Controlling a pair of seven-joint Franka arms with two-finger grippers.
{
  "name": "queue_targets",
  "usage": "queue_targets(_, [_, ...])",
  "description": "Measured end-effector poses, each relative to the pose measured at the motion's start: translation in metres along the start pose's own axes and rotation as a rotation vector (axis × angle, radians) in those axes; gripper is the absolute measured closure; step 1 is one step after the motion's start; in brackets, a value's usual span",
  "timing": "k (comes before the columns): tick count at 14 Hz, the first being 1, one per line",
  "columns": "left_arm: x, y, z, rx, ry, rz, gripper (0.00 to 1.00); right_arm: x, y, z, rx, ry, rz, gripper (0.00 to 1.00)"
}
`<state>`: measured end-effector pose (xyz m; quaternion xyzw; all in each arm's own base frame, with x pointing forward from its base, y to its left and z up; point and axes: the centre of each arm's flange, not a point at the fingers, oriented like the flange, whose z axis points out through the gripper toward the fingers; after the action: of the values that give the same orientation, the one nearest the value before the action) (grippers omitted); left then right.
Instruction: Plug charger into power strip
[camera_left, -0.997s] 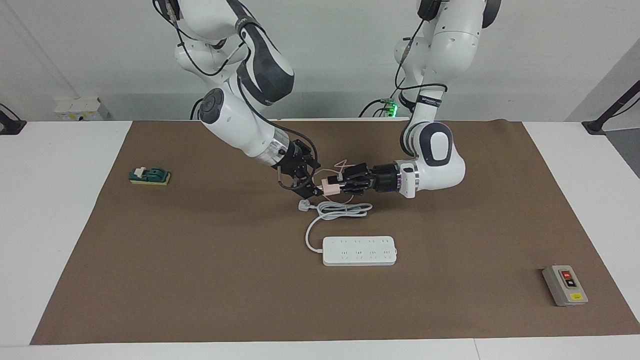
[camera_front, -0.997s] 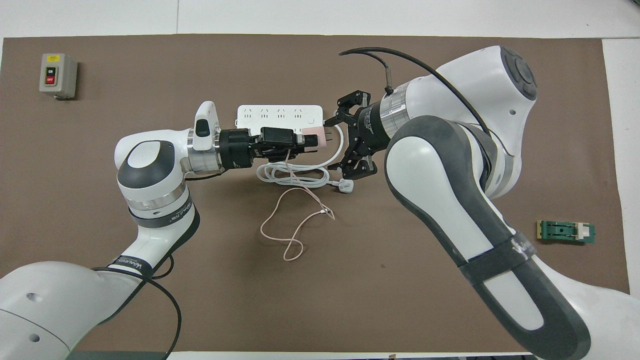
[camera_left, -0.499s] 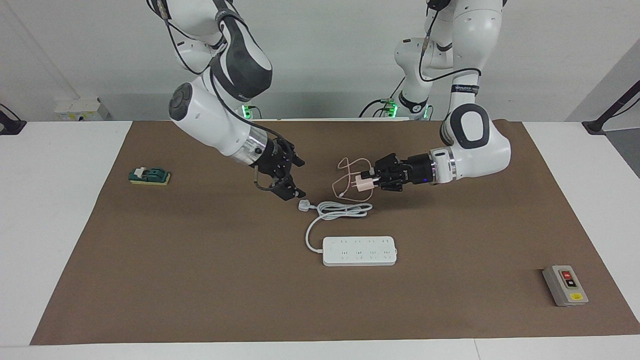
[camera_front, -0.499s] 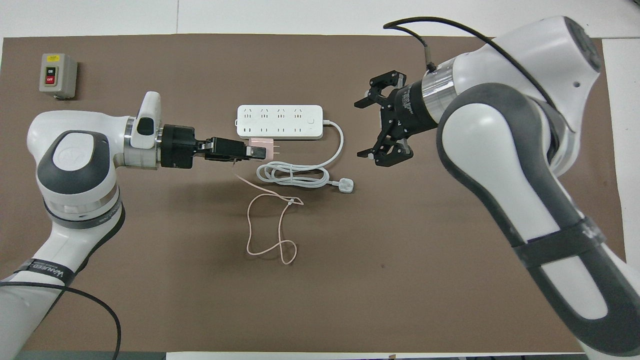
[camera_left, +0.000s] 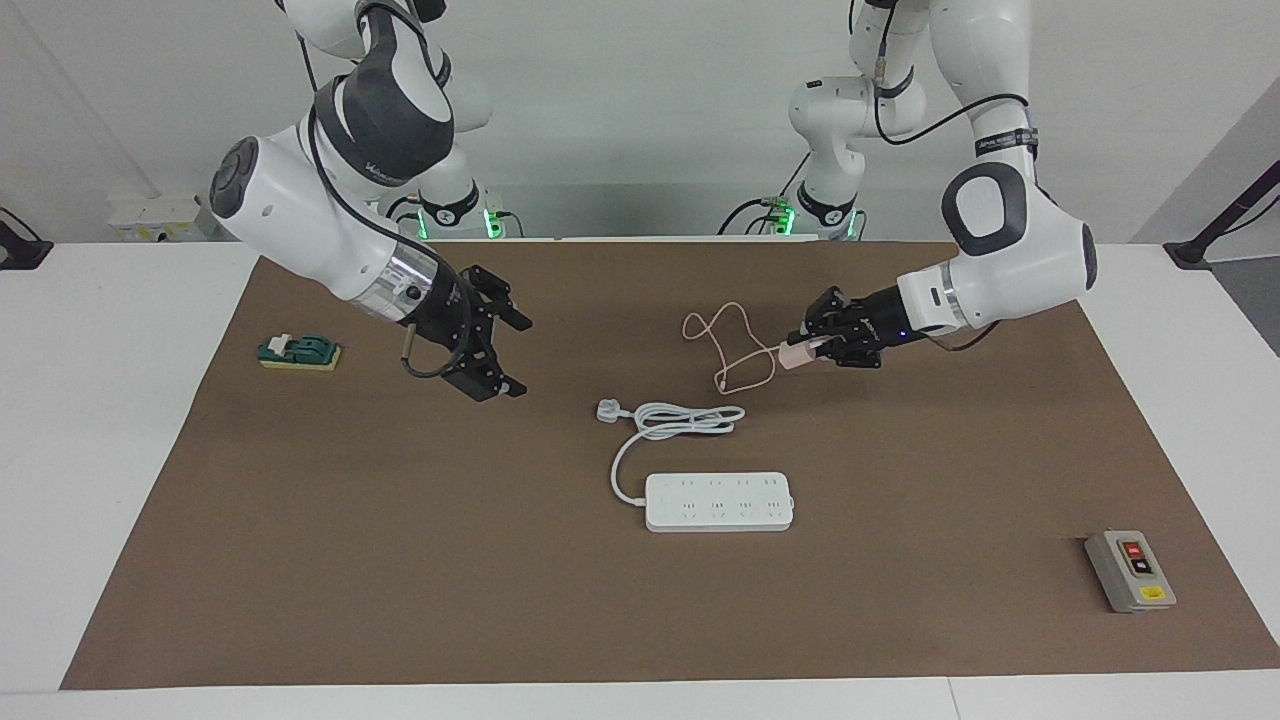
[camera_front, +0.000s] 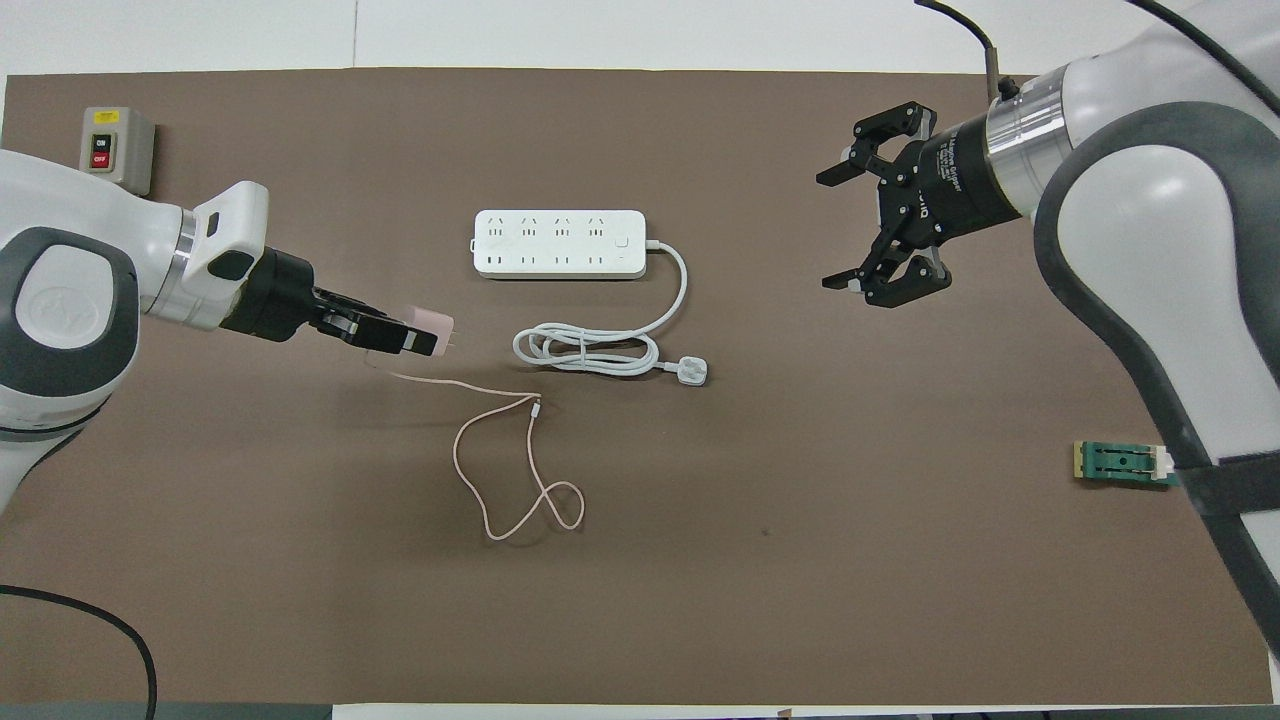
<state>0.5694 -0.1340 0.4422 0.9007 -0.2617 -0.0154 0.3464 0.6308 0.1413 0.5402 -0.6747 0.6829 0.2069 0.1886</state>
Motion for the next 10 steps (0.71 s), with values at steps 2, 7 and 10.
queue_targets(2, [0.018,0.007,0.0,0.161,-0.031,0.16,0.67,-0.005,0.006,-0.013,0.008,0.017,-0.032,0.0])
queue_targets(7, [0.065,0.029,0.032,0.473,-0.118,0.535,0.67,0.026,0.017,-0.06,0.015,0.038,-0.101,0.0])
queue_targets(10, [0.075,0.036,0.046,0.587,-0.192,0.663,0.67,0.033,0.026,-0.079,0.013,0.068,-0.181,0.0])
